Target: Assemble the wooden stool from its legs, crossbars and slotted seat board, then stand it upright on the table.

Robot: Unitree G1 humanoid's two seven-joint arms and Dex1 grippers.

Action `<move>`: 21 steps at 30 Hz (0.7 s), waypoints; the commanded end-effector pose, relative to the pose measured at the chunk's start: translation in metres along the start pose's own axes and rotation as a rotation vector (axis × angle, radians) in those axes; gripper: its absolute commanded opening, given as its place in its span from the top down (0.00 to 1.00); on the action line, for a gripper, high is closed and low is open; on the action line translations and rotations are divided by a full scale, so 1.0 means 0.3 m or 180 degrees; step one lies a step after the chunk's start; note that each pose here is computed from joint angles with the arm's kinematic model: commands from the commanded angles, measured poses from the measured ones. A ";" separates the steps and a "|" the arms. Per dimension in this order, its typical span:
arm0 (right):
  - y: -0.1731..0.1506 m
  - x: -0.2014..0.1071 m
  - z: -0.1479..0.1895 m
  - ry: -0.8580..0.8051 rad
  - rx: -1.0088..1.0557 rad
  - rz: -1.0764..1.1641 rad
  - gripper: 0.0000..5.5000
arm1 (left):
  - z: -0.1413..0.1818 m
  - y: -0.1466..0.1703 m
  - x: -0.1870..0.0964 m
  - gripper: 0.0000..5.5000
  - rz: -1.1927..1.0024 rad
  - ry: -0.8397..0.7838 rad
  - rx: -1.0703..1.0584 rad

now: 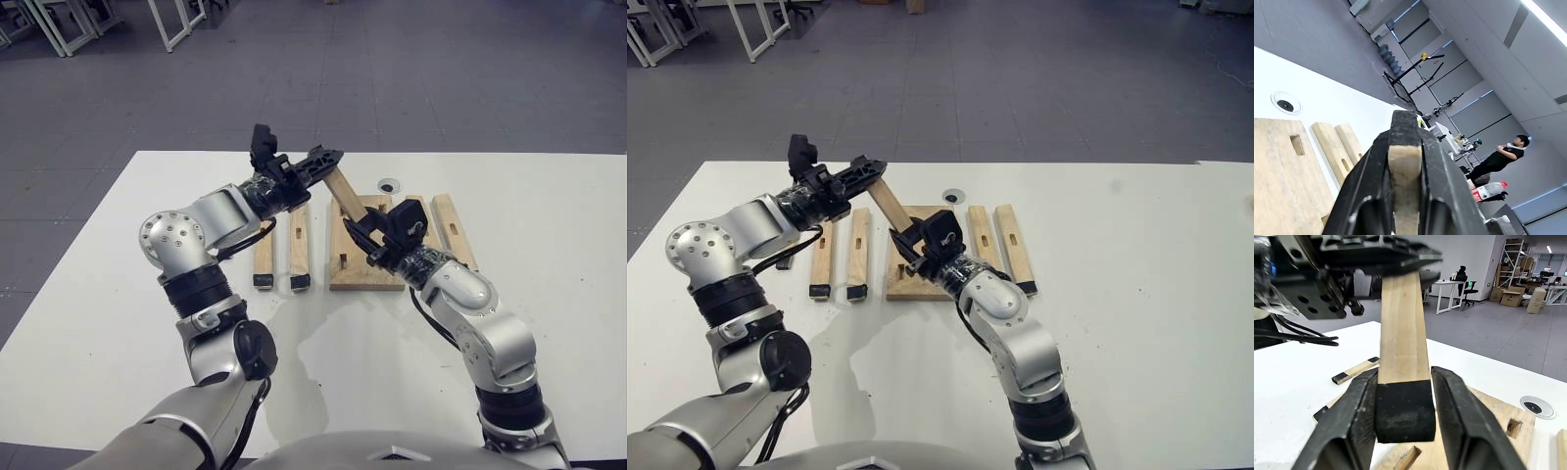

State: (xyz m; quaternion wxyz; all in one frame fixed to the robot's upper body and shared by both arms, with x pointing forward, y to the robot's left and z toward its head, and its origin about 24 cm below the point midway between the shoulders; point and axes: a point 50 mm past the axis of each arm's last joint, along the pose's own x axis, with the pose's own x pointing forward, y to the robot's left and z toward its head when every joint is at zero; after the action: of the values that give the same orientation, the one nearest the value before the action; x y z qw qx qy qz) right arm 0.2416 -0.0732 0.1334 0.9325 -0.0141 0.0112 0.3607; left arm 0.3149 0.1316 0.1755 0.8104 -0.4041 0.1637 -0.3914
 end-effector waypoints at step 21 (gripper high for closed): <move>-0.164 -0.035 -0.018 0.0208 -0.0170 -0.1569 0.00 | 0.104 0.171 -0.180 0.93 0.2847 -0.0841 0.2232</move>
State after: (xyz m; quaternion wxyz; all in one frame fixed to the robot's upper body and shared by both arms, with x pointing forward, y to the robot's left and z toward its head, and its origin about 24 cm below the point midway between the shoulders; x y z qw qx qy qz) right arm 0.2689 -0.1184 0.1303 0.9904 -0.0495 0.0221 0.1274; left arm 0.3257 0.2075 0.1569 0.9933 -0.0835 0.0804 -0.0033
